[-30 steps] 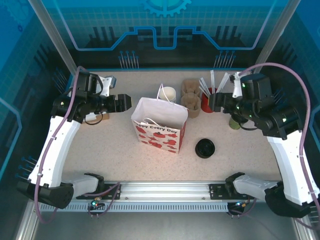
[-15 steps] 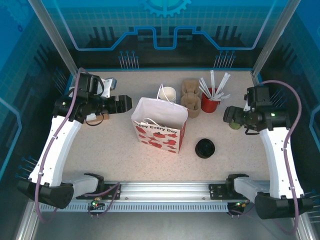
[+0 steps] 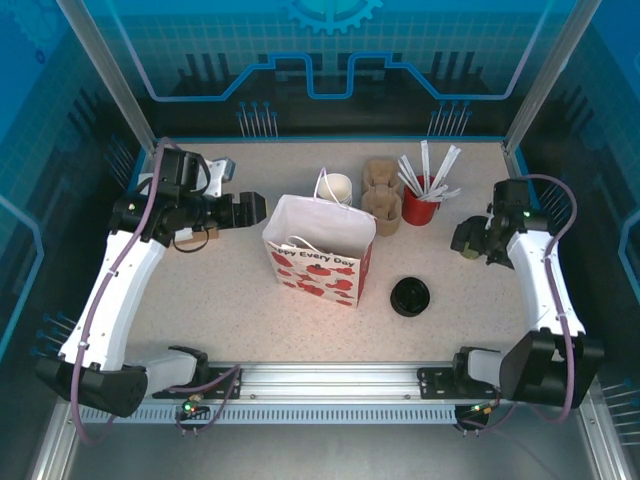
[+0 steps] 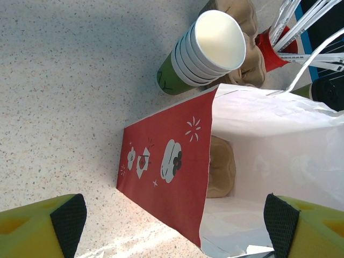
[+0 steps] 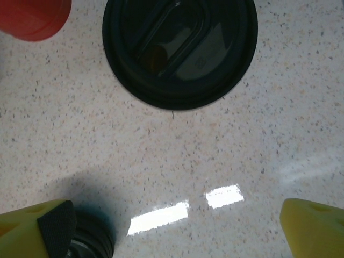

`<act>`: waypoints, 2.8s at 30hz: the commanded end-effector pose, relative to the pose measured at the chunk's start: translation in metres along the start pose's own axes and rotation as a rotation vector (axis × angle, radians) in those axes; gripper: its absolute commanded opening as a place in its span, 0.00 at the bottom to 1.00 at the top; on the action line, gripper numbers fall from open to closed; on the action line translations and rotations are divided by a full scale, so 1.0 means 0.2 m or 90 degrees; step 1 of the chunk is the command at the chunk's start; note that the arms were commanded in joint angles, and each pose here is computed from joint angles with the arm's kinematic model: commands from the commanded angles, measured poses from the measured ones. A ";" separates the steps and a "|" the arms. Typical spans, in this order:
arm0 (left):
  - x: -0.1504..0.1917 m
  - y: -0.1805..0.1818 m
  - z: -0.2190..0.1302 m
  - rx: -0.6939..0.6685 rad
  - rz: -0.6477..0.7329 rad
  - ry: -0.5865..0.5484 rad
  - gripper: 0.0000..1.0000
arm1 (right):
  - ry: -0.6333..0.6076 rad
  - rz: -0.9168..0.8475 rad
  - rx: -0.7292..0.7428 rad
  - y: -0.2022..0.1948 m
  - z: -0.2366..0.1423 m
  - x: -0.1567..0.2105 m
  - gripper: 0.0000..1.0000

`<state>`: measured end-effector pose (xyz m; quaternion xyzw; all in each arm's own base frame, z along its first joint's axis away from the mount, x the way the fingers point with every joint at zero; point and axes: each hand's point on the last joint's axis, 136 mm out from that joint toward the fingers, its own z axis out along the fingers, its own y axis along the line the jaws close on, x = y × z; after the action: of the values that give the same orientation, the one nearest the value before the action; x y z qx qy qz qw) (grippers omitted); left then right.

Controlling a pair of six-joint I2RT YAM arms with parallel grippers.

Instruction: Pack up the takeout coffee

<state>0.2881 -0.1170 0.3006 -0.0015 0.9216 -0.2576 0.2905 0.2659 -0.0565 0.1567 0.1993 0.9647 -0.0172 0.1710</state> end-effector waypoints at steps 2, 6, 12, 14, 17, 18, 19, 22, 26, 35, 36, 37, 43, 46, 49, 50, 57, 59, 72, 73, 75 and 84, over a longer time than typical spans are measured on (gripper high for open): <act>0.01 -0.01 -0.02 0.016 0.008 -0.016 0.90 | -0.003 0.008 -0.046 0.01 0.10 -0.08 1.00; 0.02 -0.01 -0.01 0.018 0.004 -0.011 0.90 | 0.014 0.002 -0.048 0.00 0.16 -0.11 1.00; 0.03 0.00 0.01 0.021 0.000 0.000 0.89 | 0.028 0.002 -0.058 0.00 0.24 -0.14 1.00; 0.04 0.00 0.01 0.021 0.000 0.002 0.90 | 0.030 0.003 -0.045 -0.01 0.26 -0.16 1.00; 0.04 -0.01 0.01 0.023 0.000 0.003 0.90 | 0.024 0.008 -0.044 -0.02 0.29 -0.20 1.00; 0.04 -0.01 0.01 0.023 -0.001 0.004 0.89 | 0.025 0.008 -0.046 -0.02 0.30 -0.21 1.00; 0.04 -0.01 0.01 0.023 -0.001 0.003 0.89 | 0.027 0.008 -0.045 -0.02 0.31 -0.22 1.00; 0.04 -0.01 0.01 0.024 -0.002 0.005 0.90 | 0.029 0.007 -0.038 -0.03 0.33 -0.25 1.00; 0.05 -0.01 0.01 0.023 -0.004 0.011 0.89 | 0.017 0.006 -0.048 -0.03 0.34 -0.30 1.00; 0.05 0.00 0.02 0.020 -0.004 0.014 0.89 | 0.019 -0.011 -0.063 0.00 0.40 -0.37 1.00; 0.05 0.00 0.02 0.021 -0.004 0.014 0.90 | 0.023 -0.012 -0.064 0.00 0.40 -0.37 1.00; 0.05 0.00 0.02 0.020 -0.005 0.014 0.89 | 0.025 -0.012 -0.064 0.00 0.41 -0.38 1.00; 0.05 0.00 0.01 0.019 -0.006 0.020 0.89 | 0.026 -0.024 -0.070 0.01 0.42 -0.40 0.97; 0.06 0.00 0.01 0.017 -0.008 0.025 0.89 | 0.033 -0.021 -0.067 0.01 0.43 -0.39 0.94; 0.08 0.00 0.01 0.016 -0.011 0.029 0.89 | 0.042 -0.019 -0.066 0.01 0.44 -0.37 0.91; 0.08 0.01 0.01 0.015 -0.011 0.030 0.89 | 0.045 -0.018 -0.063 0.00 0.44 -0.36 0.89; 0.10 0.00 -0.01 0.014 -0.023 0.041 0.89 | 0.034 -0.023 -0.058 -0.01 0.39 -0.35 0.83; 0.11 0.00 -0.02 0.013 -0.040 0.049 0.89 | 0.030 -0.024 -0.057 -0.01 0.36 -0.34 0.83; 0.27 -0.11 -0.02 0.053 -0.240 0.111 0.81 | -0.014 -0.008 -0.071 -0.01 0.12 -0.26 0.82; 0.29 -0.12 0.00 0.053 -0.249 0.118 0.80 | -0.017 -0.005 -0.070 -0.01 0.10 -0.25 0.82; 0.31 -0.12 0.04 0.049 -0.265 0.130 0.78 | -0.022 -0.002 -0.074 0.00 0.07 -0.23 0.82; 0.31 -0.09 0.16 0.006 -0.305 0.130 0.70 | -0.046 0.001 -0.075 0.00 -0.06 -0.15 0.82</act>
<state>0.2422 -0.1587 0.2583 -0.1641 0.9230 -0.3263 0.1214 0.2992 -0.0725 0.1787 0.1829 0.9557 0.0239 0.2294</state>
